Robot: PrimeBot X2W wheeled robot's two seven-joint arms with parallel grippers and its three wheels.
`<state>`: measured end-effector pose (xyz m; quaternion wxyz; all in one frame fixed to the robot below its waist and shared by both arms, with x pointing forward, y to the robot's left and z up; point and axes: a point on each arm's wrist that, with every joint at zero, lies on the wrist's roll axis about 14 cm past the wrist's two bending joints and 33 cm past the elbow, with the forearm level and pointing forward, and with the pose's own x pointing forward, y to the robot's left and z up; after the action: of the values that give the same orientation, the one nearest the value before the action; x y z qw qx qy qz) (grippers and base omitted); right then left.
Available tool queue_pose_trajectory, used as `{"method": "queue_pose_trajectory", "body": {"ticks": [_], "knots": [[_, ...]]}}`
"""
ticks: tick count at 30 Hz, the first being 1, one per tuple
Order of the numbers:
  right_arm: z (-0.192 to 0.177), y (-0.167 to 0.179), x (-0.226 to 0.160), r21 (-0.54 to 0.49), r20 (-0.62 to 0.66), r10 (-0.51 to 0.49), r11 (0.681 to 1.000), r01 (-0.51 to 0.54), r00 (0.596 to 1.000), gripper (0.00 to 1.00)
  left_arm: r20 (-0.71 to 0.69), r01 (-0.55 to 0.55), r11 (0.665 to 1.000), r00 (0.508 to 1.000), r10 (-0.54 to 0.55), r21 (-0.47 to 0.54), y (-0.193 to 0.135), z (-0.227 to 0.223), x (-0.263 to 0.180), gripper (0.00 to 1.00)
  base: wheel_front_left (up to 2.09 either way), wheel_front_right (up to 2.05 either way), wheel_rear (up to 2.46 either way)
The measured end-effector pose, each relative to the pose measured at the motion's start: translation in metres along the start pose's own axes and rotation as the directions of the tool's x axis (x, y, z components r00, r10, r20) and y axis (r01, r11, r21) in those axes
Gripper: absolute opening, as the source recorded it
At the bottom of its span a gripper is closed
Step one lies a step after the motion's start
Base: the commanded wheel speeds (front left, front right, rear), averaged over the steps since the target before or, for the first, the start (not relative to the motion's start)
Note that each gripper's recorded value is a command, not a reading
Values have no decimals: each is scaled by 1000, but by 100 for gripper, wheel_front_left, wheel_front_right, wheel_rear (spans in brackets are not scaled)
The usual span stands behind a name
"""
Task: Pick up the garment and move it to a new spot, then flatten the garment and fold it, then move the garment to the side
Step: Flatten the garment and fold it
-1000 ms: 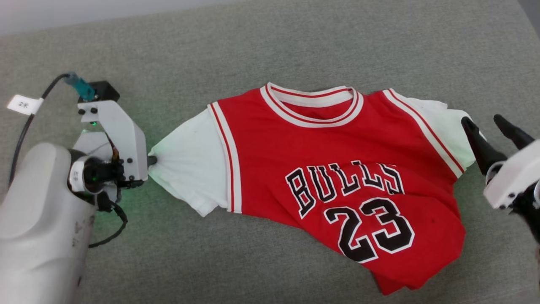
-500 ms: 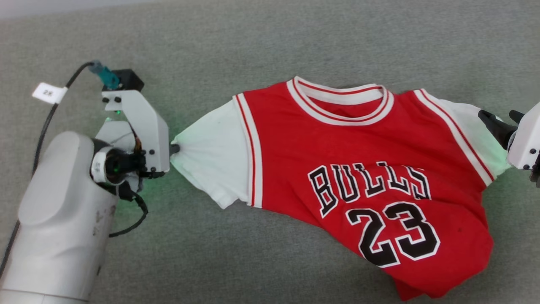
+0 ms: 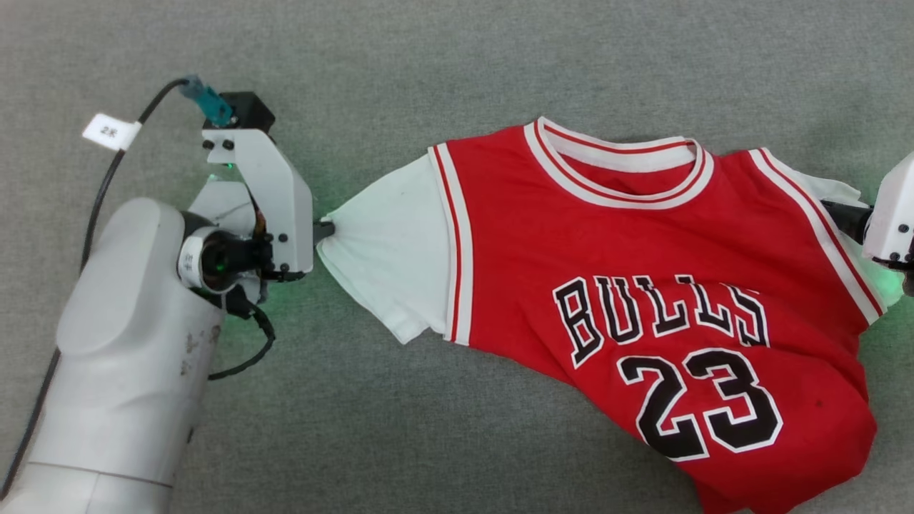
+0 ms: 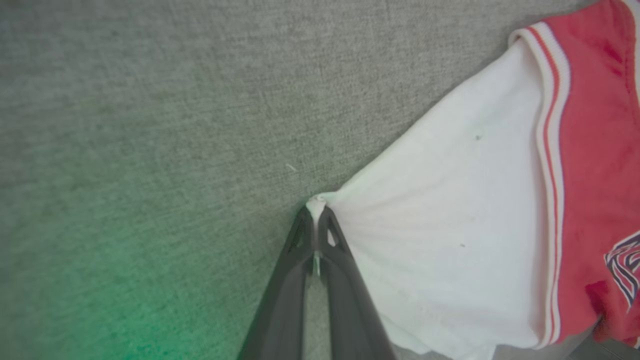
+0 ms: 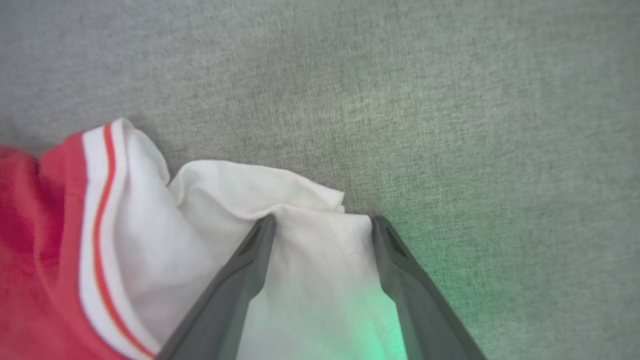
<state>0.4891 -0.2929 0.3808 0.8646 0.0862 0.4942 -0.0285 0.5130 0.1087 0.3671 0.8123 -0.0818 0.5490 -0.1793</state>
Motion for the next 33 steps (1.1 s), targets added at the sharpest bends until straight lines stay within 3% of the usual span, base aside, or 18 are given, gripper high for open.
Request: {"method": "queue_pose_trajectory", "body": {"ticks": [1,2,14,21,27,33], "knots": [[-1,0,2,1,-17,0,1000,0,1000,69,-1,1,1000,1000,-1,-2,1,0,1,0,0,0,0],[-2,1,3,1,-34,-2,1000,2,999,2,-1,1,1000,1000,-1,-4,1,-1,1,0,0,0,0],[17,20,-9,-25,16,49,999,-48,999,0,40,-4,1000,999,4,9,-1,11,-16,0,0,0,0],[73,43,-51,-151,199,83,987,-53,977,0,172,-25,999,985,18,36,-10,52,-60,0,0,0,0],[129,79,-106,-257,399,157,965,-54,904,0,385,-39,996,923,6,78,-33,108,-122,0,0,0,0],[187,116,-178,-348,618,229,937,1,752,0,596,-89,989,803,2,116,-51,156,-199,0,0,0,0]]}}
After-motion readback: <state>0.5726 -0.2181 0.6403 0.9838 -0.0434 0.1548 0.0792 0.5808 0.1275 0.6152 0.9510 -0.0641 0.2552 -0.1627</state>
